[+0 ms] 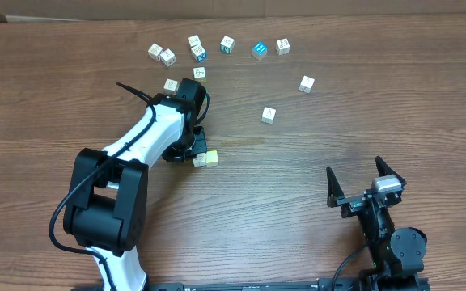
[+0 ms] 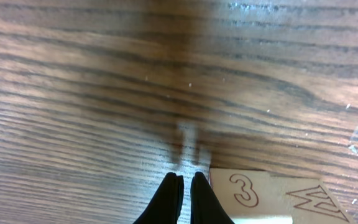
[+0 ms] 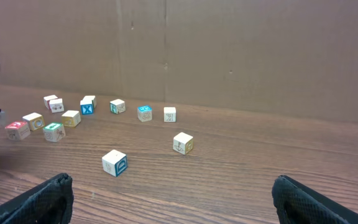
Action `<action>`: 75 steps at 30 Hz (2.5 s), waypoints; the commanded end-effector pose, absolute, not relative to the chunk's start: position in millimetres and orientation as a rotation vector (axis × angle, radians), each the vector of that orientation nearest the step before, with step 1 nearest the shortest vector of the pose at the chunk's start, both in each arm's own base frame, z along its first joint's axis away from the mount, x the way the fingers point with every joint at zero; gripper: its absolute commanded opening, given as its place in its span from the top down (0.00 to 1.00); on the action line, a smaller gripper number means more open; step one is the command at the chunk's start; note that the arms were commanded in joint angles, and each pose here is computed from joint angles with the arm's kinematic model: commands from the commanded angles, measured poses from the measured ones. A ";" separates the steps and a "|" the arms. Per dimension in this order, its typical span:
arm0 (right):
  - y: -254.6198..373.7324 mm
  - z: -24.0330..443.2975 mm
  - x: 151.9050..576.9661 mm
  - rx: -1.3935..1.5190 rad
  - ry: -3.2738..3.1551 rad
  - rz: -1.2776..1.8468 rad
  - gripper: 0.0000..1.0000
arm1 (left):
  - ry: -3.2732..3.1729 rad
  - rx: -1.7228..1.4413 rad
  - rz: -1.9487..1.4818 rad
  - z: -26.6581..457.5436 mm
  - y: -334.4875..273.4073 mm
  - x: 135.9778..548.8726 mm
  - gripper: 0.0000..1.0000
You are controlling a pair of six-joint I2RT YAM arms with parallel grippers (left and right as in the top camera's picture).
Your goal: Form a horizontal line
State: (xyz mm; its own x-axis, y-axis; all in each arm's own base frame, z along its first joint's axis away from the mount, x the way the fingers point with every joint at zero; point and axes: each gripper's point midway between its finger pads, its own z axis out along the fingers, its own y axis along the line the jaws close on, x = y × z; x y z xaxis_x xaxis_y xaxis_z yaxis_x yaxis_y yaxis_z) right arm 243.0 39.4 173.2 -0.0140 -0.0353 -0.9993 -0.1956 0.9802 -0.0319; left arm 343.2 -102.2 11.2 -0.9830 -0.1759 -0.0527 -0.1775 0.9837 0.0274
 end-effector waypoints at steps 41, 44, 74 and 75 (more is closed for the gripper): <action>38.6 171.5 243.1 -0.180 1.578 0.124 0.00 | 3.012 -0.158 -0.210 11.8 -134.6 365.0 0.96; 38.6 171.5 243.1 -0.180 1.578 0.124 0.00 | 3.016 -0.159 -0.209 11.7 -134.3 364.0 0.96; 38.6 171.5 243.1 -0.180 1.578 0.124 0.00 | 3.035 -0.163 -0.228 11.5 -136.3 359.7 0.96; 38.6 171.5 243.1 -0.180 1.578 0.124 0.00 | 3.035 -0.163 -0.228 11.5 -136.3 359.7 0.96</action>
State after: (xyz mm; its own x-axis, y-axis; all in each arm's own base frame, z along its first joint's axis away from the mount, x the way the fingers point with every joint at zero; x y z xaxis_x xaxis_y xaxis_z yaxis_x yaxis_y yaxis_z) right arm 243.0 39.4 173.0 -0.0146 -0.0357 -0.9993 -0.1956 0.9802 -0.0322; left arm 362.7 -134.4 13.9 -0.9872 -0.1270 -0.0967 -0.1118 0.9825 -0.1487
